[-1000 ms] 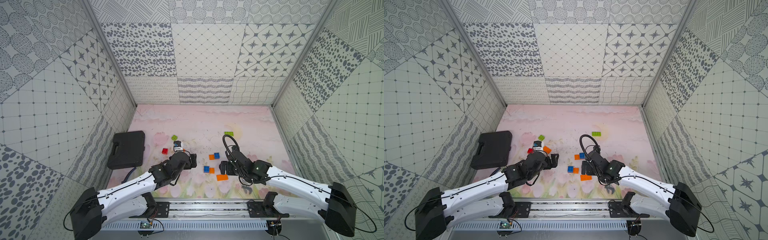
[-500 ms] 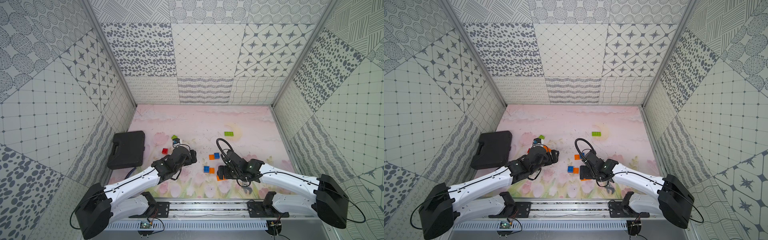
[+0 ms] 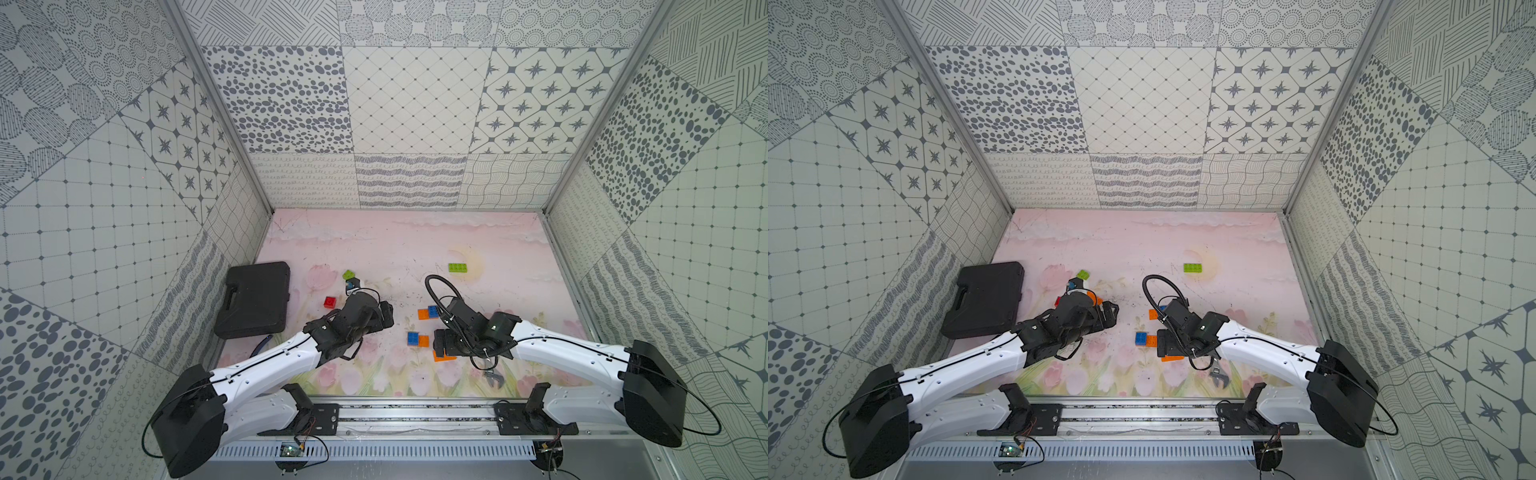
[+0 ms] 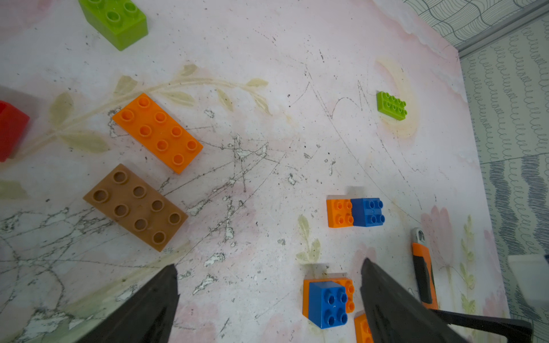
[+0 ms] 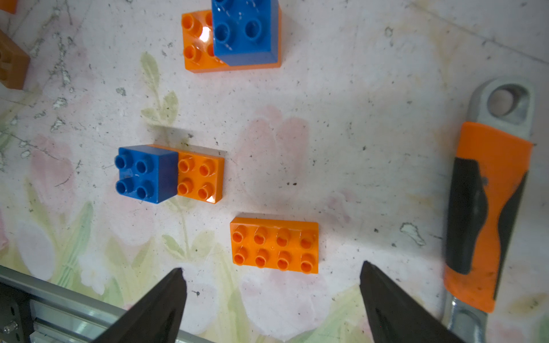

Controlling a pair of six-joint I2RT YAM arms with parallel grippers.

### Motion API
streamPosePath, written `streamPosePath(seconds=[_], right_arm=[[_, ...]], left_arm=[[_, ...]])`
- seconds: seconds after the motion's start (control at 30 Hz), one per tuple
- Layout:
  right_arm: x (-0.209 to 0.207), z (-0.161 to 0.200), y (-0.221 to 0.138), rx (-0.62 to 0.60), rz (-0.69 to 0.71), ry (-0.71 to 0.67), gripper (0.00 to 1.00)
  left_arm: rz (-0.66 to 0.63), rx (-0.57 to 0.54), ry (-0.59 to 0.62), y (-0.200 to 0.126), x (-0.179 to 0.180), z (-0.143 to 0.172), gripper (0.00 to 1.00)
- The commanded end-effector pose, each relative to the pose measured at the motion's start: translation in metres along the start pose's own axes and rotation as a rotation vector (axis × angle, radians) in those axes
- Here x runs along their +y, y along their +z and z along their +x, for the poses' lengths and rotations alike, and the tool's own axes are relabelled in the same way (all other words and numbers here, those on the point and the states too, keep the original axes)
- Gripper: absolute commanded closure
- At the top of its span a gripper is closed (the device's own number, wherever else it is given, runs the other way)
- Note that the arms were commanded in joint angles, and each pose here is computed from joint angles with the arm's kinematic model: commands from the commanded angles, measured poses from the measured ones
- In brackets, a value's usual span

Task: Assemble the number 5 with lego
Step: Pick up the lego brick from the center of the board.

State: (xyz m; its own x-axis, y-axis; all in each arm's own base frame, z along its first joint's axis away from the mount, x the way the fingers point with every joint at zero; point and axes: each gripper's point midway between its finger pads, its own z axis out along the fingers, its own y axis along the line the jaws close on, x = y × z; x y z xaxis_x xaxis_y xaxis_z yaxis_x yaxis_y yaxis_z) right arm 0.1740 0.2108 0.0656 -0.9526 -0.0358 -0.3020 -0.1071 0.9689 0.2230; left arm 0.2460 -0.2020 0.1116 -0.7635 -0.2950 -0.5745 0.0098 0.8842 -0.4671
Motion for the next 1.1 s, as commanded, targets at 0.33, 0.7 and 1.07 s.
streamPosePath(seconds=[0.33, 0.7, 1.07], right_arm=[[0.004, 0.006, 0.009, 0.048, 0.038, 0.019, 0.06], [0.014, 0.012, 0.023, 0.092, 0.078, -0.046, 0.09], [0.003, 0.020, 0.044, 0.185, 0.225, -0.075, 0.13]], left_arm=[[0.042, -0.020, -0.048, -0.001, 0.004, 0.002, 0.01], [0.016, -0.029, -0.046, -0.008, 0.020, 0.005, 0.01], [-0.001, -0.019, -0.034, -0.009, 0.023, 0.005, 0.01]])
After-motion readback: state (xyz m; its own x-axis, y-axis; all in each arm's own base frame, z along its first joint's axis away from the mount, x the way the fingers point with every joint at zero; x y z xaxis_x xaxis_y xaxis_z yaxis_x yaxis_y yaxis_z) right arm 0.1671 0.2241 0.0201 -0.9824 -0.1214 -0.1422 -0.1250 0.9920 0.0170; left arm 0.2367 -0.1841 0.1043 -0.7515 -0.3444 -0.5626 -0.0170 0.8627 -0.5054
